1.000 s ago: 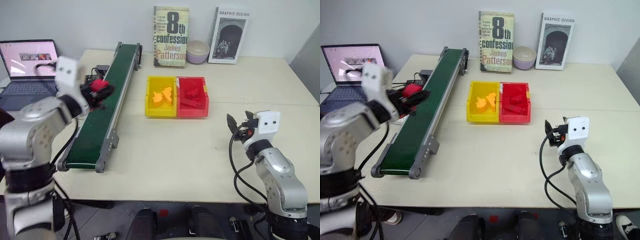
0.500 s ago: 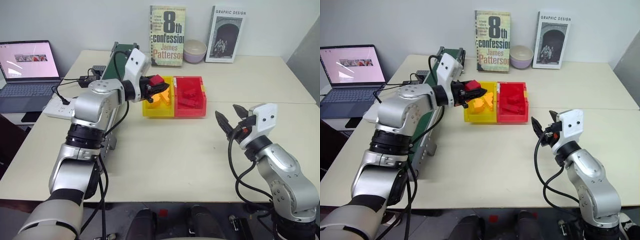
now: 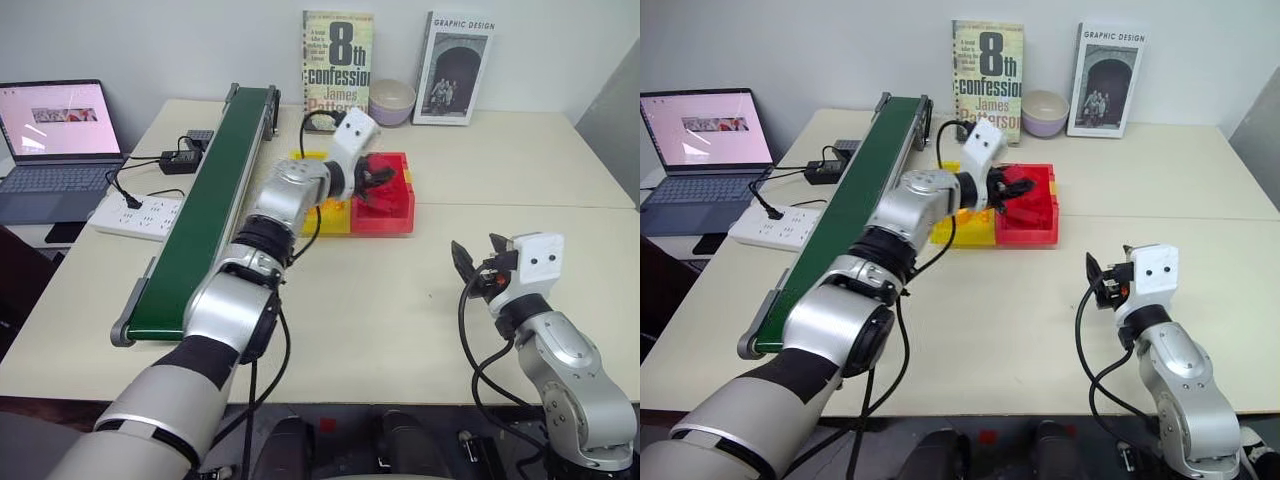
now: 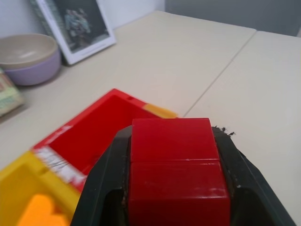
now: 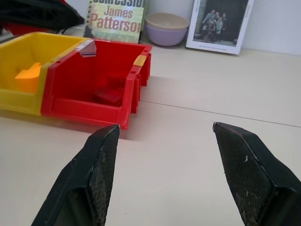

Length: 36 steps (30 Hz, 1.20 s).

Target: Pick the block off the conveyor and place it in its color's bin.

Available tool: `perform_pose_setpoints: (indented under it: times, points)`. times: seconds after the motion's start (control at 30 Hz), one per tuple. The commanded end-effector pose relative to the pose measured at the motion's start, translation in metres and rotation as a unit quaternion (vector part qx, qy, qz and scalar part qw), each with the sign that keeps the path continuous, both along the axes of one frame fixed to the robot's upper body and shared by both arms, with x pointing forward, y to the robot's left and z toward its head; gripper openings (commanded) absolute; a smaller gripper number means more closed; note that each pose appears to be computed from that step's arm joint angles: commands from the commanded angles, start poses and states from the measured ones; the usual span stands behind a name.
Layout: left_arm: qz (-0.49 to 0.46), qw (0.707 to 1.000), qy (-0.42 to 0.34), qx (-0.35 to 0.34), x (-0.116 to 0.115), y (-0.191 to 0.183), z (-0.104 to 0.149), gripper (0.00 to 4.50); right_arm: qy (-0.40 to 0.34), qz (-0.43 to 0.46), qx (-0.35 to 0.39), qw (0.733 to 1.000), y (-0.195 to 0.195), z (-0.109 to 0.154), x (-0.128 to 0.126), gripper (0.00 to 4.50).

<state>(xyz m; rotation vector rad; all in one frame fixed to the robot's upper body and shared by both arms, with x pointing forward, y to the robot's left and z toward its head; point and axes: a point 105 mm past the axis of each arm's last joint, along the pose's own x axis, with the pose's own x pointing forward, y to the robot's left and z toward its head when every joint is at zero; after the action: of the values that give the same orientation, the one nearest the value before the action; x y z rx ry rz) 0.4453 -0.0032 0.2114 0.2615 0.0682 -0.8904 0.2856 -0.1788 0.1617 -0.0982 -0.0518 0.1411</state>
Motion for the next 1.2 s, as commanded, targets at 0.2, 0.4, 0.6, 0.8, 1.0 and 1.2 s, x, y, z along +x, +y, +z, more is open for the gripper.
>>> perform_pose_setpoints:
  times: [0.2, 0.4, 0.6, 0.8, 1.0, 1.2]
  points:
    - [0.053, 0.998, -0.032, 0.006, 0.011, -0.006, 0.004, 1.53, -0.031, -0.027, -0.002, 0.999, -0.006, 0.013, -0.003, 3.3]
    - [0.051, 0.998, -0.032, -0.02, 0.01, -0.011, 0.009, 2.79, -0.032, -0.03, -0.001, 0.999, -0.006, 0.014, -0.005, 3.3]
    - [0.065, 0.997, -0.035, -0.024, 0.013, -0.005, 0.012, 3.9, -0.032, -0.029, -0.001, 0.999, -0.005, 0.014, -0.005, 3.3]
    - [0.073, 0.996, -0.034, -0.031, 0.015, 0.003, 0.015, 4.46, -0.03, -0.027, -0.002, 0.999, -0.005, 0.013, -0.005, 3.3]
    - [0.07, 0.996, -0.027, -0.048, 0.017, 0.018, 0.022, 4.46, -0.028, -0.02, -0.002, 0.999, -0.004, 0.011, -0.003, 3.3]
    - [0.048, 0.996, -0.039, -0.067, 0.009, 0.061, 0.038, 4.46, -0.028, -0.001, -0.004, 1.0, -0.001, 0.01, 0.002, 3.3]
